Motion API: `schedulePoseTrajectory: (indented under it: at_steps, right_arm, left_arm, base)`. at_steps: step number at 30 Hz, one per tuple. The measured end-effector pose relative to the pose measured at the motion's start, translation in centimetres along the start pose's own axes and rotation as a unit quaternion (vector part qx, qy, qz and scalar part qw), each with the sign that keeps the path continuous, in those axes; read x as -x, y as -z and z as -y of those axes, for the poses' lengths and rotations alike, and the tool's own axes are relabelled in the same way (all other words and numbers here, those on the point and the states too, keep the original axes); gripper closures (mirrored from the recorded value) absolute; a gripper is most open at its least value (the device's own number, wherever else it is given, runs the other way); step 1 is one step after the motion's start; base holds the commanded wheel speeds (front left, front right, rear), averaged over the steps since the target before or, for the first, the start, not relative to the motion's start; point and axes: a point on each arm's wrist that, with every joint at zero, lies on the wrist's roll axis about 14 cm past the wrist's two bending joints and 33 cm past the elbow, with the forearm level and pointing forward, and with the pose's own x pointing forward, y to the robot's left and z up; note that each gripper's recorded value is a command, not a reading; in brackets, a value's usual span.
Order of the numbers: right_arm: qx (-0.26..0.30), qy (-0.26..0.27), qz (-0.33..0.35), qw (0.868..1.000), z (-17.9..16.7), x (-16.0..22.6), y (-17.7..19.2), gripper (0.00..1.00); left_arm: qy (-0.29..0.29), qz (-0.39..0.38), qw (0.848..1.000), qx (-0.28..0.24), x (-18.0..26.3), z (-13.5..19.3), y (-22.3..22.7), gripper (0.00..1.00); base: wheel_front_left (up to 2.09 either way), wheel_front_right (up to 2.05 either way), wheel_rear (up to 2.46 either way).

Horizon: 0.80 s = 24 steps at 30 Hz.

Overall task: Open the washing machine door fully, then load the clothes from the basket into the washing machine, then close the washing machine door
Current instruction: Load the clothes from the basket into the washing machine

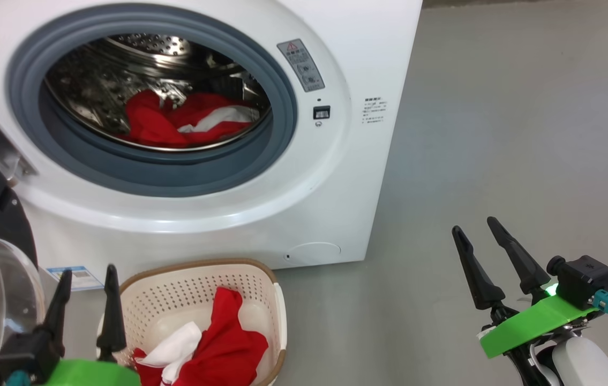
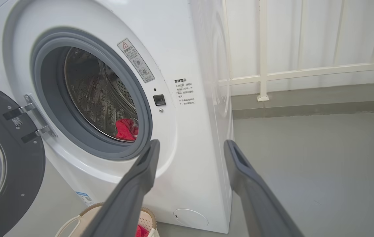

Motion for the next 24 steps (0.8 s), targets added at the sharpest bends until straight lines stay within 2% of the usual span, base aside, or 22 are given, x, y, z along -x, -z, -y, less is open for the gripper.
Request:
schedulePoseTrajectory:
  at_steps: [9,24]
  right_arm:
    - [0.000,-0.009,-0.006,1.000,-0.7,0.9,0.2,0.00]
    - [0.003,-0.018,-0.002,1.000,-1.3,0.7,0.0,0.00]
  left_arm:
    - [-0.015,0.005,1.000,0.011,2.4,-0.1,-0.4,0.00]
    - [-0.023,0.011,1.000,0.009,3.2,-0.4,-0.8,0.00]
  base:
    - [0.00,0.00,0.00]
    - [0.00,0.00,0.00]
